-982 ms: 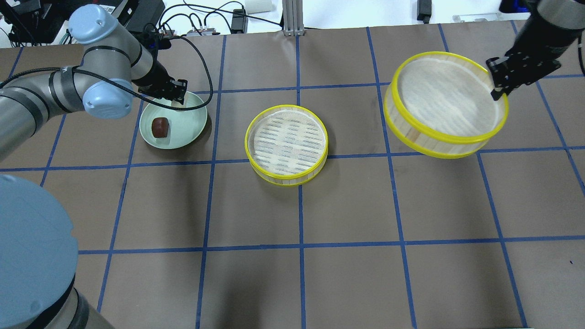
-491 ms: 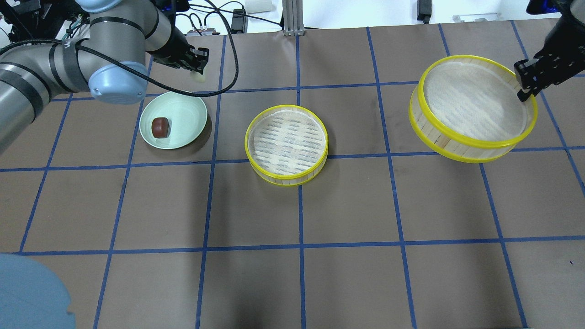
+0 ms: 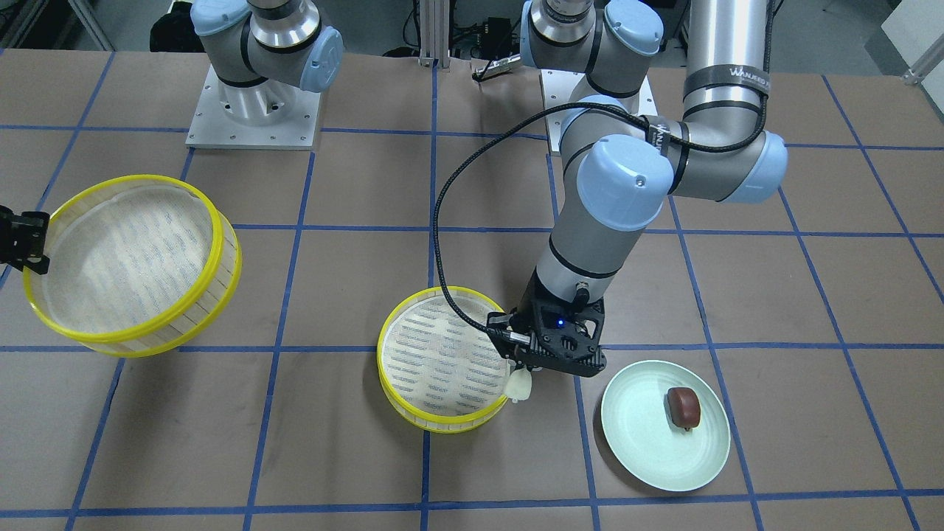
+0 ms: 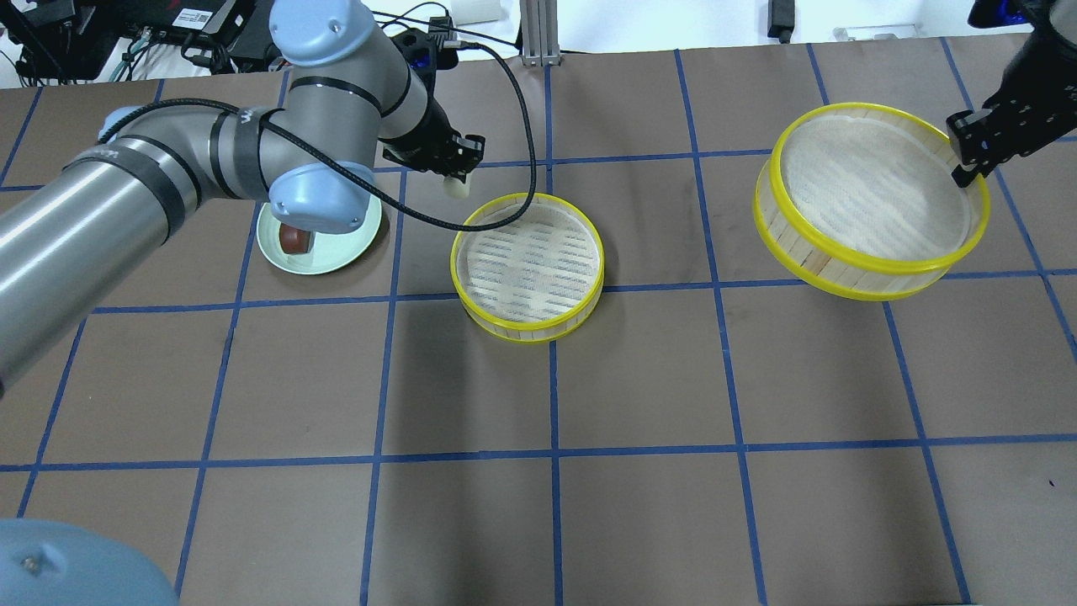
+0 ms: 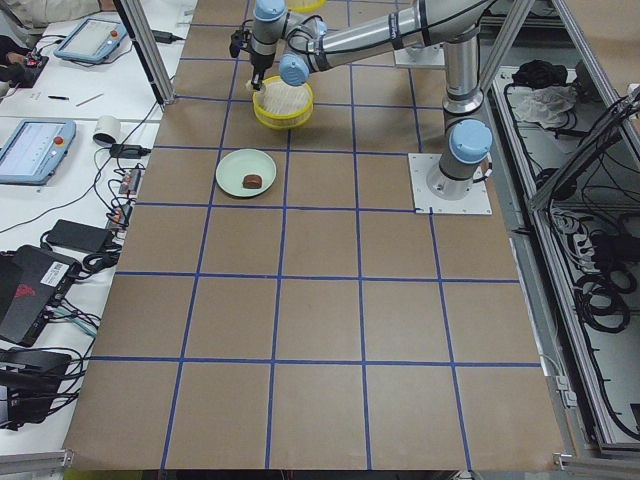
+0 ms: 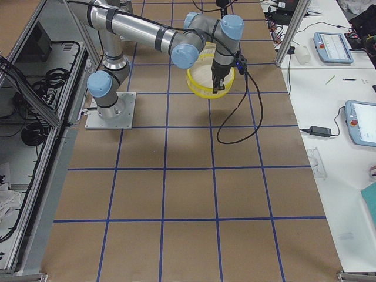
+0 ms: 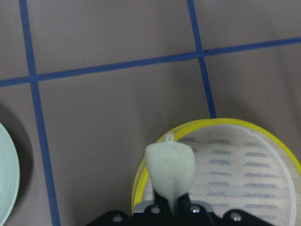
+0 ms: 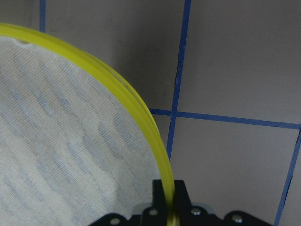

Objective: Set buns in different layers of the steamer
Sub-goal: 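Grasp the white bun with the left gripper and carry it over the steamer, then lower the white bun into the bottom tier and open the left gripper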

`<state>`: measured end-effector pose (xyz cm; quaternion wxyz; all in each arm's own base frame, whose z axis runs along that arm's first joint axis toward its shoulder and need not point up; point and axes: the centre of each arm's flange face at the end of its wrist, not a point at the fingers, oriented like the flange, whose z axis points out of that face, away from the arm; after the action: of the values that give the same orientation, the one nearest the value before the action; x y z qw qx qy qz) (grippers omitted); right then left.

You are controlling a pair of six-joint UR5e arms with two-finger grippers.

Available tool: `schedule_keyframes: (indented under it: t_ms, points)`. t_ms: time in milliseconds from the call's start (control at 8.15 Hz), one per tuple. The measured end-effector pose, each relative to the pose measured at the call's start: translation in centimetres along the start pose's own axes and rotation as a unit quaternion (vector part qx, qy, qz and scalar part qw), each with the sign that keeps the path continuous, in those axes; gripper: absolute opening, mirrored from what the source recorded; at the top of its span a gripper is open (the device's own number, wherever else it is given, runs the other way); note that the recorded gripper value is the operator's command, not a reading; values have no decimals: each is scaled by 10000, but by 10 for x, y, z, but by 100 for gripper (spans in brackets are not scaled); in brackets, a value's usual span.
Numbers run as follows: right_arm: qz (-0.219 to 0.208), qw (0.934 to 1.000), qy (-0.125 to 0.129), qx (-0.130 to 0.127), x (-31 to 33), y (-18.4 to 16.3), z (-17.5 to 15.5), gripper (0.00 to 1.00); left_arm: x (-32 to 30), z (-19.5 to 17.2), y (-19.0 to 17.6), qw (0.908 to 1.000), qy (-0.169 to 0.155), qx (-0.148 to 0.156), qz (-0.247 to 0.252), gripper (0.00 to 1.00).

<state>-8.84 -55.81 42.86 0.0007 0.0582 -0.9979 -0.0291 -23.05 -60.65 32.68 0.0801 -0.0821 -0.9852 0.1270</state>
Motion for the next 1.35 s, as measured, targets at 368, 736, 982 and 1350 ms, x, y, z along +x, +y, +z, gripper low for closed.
schedule_keyframes:
  t_ms: [368, 736, 982, 1350]
  points:
    - [7, 10000, -5, -25, 0, 1, 0, 0, 32, 48, 37, 9985, 82, -535, 80, 6]
    - [3, 10000, 0, -38, -1, 1, 0, 0, 60, 73, 52, 9968, 99, -791, 16, 100]
    - [2, 10000, 14, -49, -1, 2, -1, 0, 63, 78, 51, 9966, 97, -813, 18, 100]
    - [2, 10000, 41, -49, -2, 3, -2, 0, 65, 60, 36, 9982, 70, -590, 49, 100]
